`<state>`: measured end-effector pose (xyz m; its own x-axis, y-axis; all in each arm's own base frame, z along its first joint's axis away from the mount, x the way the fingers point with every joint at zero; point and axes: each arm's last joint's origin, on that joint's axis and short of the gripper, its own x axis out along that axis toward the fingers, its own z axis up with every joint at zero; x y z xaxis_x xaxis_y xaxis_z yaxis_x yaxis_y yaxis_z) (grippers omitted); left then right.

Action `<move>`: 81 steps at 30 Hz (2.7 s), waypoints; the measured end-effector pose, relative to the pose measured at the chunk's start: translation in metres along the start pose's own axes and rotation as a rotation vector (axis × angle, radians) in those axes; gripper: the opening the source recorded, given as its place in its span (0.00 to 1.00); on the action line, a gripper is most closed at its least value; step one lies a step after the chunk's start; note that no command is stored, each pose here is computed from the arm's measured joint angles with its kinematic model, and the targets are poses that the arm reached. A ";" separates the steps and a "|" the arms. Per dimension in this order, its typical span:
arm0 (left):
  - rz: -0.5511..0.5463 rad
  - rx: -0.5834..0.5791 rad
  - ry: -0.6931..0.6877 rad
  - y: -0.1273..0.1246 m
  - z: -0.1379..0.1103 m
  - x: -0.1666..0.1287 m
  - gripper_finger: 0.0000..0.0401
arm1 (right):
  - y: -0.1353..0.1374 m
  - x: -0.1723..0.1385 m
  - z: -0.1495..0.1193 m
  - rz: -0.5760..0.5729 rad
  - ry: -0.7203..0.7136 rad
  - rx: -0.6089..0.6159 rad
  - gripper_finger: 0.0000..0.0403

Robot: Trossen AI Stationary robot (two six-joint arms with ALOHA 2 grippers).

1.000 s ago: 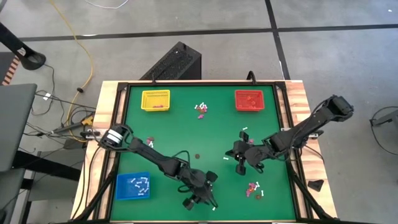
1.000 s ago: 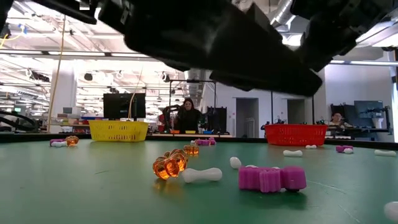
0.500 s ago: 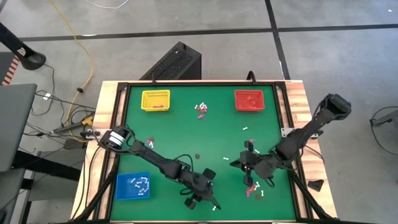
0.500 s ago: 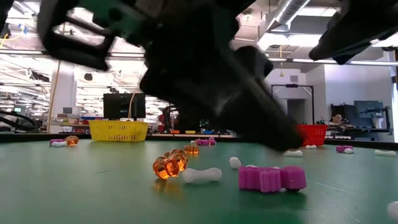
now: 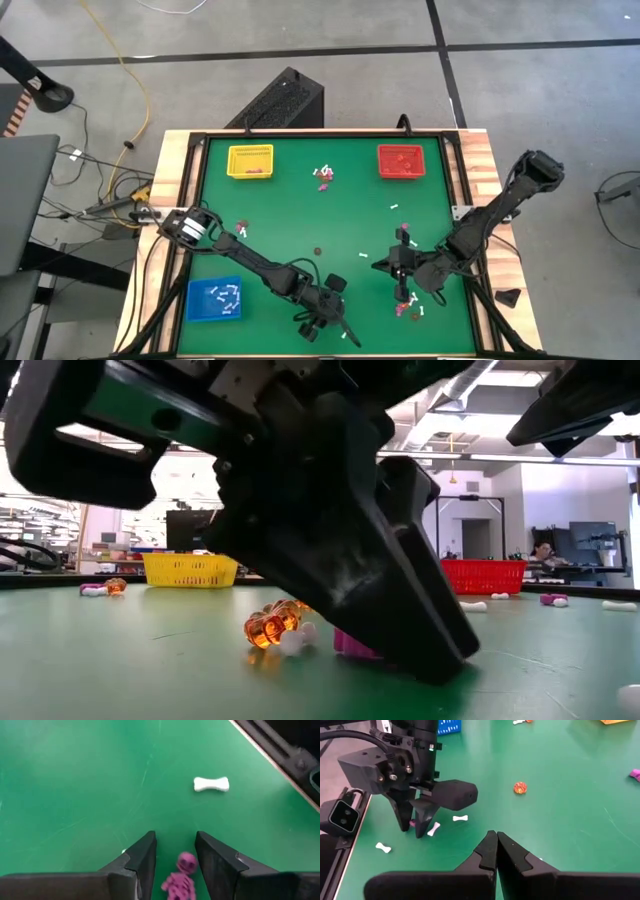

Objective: Sort Halloween decoration
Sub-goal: Put the pink skeleton toy into the yellow bin

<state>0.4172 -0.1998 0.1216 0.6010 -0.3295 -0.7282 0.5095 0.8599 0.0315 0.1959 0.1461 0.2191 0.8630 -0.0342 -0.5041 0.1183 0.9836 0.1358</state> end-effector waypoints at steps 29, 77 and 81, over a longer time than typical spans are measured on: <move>-0.044 0.075 0.238 0.001 0.035 -0.016 0.27 | -0.001 0.001 0.000 -0.006 0.003 -0.004 0.08; 0.784 -0.569 0.090 0.158 -0.142 -0.290 0.03 | -0.002 0.000 -0.002 -0.014 0.020 -0.020 0.08; 0.909 -0.766 0.074 0.172 -0.176 -0.317 0.03 | -0.004 0.002 -0.001 -0.027 0.023 -0.020 0.08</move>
<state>0.2062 0.1214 0.2370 0.5017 0.5226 -0.6893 -0.6002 0.7842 0.1577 0.1964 0.1420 0.2167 0.8482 -0.0573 -0.5266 0.1318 0.9857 0.1052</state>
